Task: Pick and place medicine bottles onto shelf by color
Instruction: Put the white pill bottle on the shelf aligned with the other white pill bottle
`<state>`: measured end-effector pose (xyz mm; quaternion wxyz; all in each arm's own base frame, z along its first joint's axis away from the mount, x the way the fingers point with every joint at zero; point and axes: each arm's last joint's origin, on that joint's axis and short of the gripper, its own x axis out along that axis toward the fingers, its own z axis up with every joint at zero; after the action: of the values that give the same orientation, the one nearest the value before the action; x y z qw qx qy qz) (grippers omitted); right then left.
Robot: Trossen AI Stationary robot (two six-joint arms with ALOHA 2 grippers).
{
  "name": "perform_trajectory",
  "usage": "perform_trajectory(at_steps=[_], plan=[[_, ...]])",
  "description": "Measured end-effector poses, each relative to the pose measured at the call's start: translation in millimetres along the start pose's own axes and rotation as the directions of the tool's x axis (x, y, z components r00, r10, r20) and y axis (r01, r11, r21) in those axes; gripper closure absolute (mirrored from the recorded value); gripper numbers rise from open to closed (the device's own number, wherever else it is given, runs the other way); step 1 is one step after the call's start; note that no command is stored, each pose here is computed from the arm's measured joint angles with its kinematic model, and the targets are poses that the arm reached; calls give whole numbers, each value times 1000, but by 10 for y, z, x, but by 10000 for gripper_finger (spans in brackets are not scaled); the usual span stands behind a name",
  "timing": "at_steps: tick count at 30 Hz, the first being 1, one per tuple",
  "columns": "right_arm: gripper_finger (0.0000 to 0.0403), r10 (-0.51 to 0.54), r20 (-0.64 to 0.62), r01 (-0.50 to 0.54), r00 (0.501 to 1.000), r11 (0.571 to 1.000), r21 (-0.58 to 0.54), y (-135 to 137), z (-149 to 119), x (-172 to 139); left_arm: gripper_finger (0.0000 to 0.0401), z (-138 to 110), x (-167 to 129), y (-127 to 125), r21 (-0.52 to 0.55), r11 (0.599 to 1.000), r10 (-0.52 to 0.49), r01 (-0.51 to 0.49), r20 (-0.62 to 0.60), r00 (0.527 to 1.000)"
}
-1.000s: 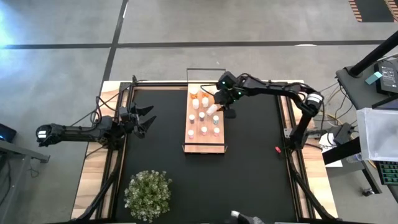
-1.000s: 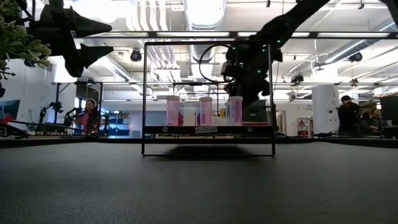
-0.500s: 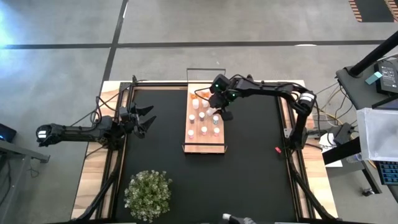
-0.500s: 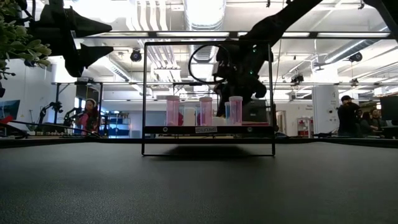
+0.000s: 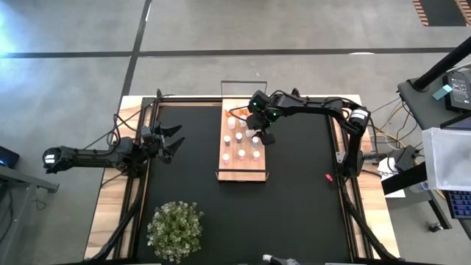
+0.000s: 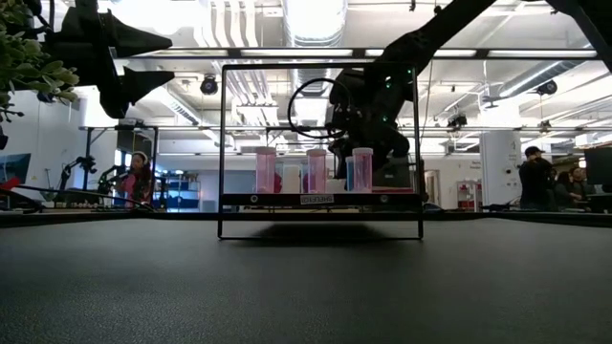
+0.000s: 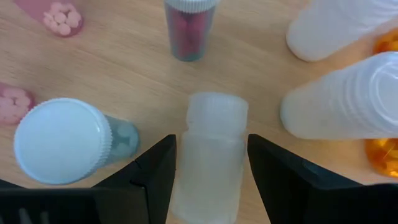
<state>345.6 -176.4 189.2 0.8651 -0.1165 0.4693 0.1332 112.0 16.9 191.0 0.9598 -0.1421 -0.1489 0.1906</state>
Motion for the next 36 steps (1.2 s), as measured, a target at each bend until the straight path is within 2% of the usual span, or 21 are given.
perform_trajectory(at_steps=[36], plan=[[213,-6,-96,18,995,992,129,87,0,28,106,0,0,0,0,1000,0,0,0,1000]])
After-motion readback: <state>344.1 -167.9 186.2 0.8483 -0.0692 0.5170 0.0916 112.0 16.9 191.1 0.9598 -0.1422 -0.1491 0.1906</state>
